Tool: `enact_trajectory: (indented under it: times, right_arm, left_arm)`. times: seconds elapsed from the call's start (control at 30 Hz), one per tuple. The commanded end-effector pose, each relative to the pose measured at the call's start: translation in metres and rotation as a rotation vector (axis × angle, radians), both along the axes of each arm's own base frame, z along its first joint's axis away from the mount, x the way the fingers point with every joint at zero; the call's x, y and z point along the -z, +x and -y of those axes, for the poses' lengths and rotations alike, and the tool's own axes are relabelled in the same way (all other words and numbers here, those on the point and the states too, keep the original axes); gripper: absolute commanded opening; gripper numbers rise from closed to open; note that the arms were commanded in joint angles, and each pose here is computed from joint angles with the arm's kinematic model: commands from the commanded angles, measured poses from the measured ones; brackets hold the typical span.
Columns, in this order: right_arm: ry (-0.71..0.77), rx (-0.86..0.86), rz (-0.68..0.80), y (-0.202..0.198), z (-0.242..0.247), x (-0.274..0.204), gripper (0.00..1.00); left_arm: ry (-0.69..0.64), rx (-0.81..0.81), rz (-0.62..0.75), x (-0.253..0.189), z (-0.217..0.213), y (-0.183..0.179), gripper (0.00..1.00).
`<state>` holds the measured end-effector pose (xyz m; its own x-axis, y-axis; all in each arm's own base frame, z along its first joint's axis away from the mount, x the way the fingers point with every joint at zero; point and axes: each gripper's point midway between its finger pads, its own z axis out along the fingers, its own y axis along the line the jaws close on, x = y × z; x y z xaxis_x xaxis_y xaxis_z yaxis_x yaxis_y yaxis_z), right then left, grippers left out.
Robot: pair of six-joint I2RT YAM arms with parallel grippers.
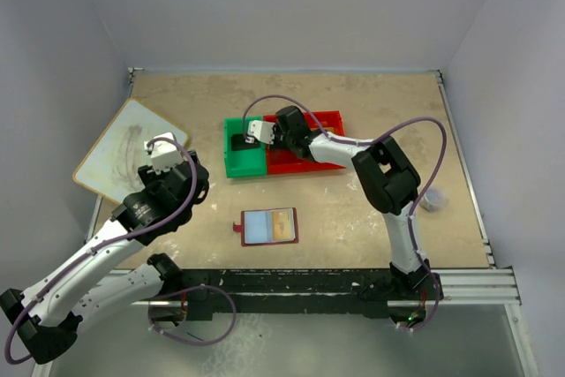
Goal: Take the credit cards out of the card holder
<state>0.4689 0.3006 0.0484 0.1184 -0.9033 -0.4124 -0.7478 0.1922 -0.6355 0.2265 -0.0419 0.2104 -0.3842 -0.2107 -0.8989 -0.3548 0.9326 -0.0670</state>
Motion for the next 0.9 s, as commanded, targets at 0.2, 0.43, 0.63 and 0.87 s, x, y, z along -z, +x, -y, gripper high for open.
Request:
enact_trajectory:
  times: [0.2, 0.43, 0.63, 0.87]
  right_arm:
    - [0.019, -0.037, -0.028, 0.000, -0.004, -0.007, 0.38]
    - [0.078, -0.014, -0.054, -0.003, -0.002, -0.021, 0.47]
    - [0.180, -0.015, -0.002, -0.006, -0.007, -0.057, 0.49]
    - [0.455, 0.029, 0.155, -0.023, -0.002, -0.153, 0.49]
  left_arm:
    - [-0.014, -0.005, 0.034, -0.012, 0.001, 0.004, 0.76]
    - [-0.011, 0.003, 0.025, -0.009, 0.003, 0.005, 0.76]
    - [-0.013, 0.007, 0.019, -0.008, 0.004, 0.006, 0.76]
    - [-0.009, 0.006, 0.013, -0.006, 0.005, 0.006, 0.76]
